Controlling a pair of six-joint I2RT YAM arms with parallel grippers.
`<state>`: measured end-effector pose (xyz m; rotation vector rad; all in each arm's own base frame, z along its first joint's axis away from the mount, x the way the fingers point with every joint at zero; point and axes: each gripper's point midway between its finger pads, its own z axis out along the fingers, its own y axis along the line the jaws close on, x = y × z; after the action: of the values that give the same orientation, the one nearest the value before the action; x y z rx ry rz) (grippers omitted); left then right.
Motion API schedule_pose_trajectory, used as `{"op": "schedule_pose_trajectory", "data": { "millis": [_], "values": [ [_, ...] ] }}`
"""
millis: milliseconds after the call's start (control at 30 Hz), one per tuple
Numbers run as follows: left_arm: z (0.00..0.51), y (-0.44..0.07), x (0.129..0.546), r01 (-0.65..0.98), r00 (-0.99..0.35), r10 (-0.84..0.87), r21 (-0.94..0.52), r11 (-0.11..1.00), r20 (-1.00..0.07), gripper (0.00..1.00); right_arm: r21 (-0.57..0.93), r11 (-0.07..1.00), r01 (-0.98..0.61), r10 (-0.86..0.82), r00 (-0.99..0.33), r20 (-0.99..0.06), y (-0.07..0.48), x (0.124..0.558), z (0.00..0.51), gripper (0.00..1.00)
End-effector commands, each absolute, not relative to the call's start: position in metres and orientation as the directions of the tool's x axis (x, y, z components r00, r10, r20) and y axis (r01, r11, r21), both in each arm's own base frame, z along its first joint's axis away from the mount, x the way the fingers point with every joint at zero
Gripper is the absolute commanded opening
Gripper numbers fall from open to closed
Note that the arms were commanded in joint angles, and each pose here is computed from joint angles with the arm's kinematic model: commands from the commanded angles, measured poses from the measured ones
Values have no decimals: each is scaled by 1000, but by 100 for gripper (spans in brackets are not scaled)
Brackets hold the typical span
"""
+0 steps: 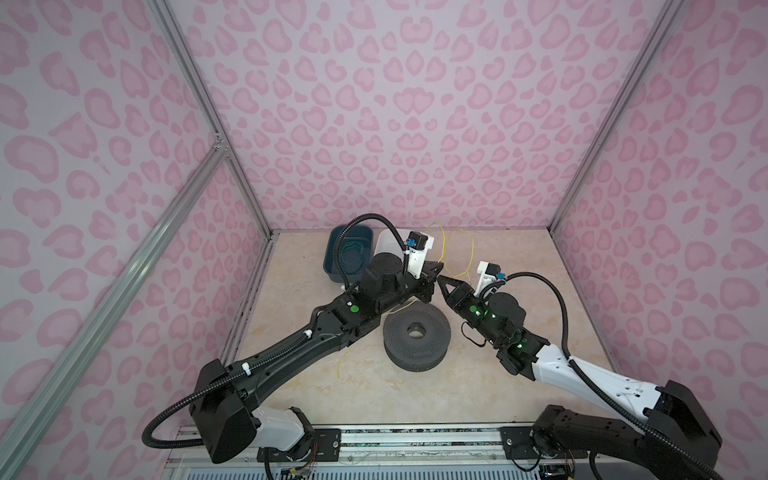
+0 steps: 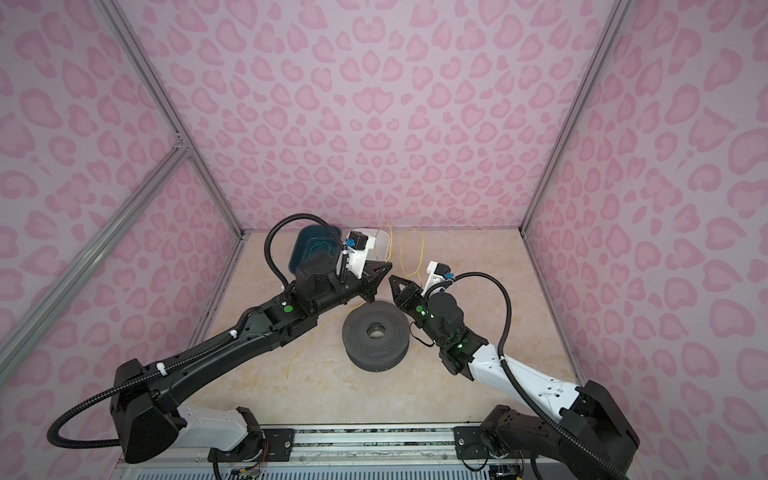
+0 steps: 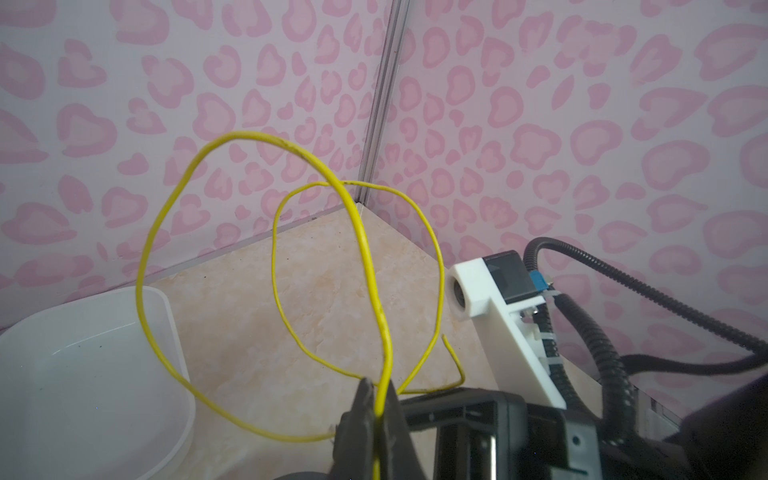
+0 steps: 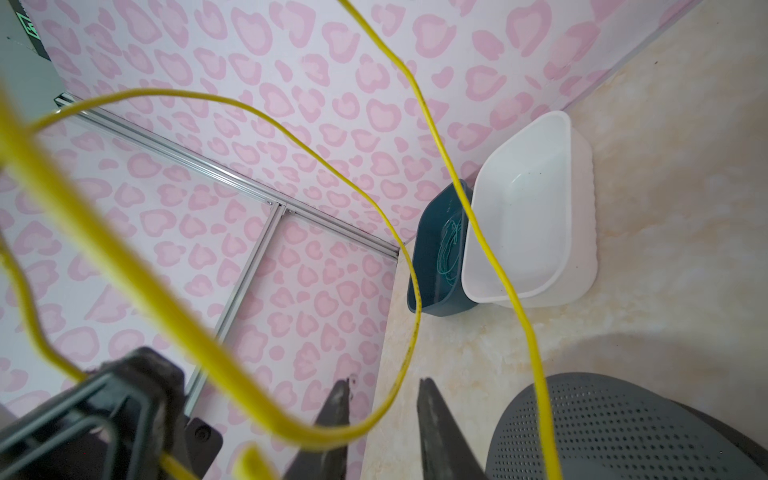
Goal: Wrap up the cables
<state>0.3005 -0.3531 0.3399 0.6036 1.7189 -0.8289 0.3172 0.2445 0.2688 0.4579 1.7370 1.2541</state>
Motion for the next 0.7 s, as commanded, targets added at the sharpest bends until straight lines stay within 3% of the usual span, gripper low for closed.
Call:
{"op": "schedule_pose_trajectory", "data": {
  "millis": [0, 33, 133, 300, 500, 667],
  "values": [
    [354, -354, 295, 765, -263, -51, -240, 598, -964, 4, 872, 441, -210, 752, -443, -487, 232, 326, 278, 30],
    [353, -353, 295, 764, -265, -51, -242, 598, -963, 4, 868, 450, -208, 752, -436, -494, 229, 329, 280, 29],
    [349, -352, 292, 767, -269, -45, -242, 594, -962, 4, 864, 457, -213, 751, -428, -502, 225, 334, 283, 11],
    [346, -347, 289, 765, -267, -39, -237, 599, -963, 4, 854, 479, -201, 748, -414, -518, 215, 336, 282, 0],
    [341, -344, 283, 786, -269, 1, -219, 578, -963, 4, 834, 520, -183, 752, -364, -549, 183, 343, 290, 0],
    [327, -342, 266, 835, -287, 80, -208, 510, -955, 4, 820, 558, -130, 779, -258, -571, 122, 358, 304, 0]
  ]
}}
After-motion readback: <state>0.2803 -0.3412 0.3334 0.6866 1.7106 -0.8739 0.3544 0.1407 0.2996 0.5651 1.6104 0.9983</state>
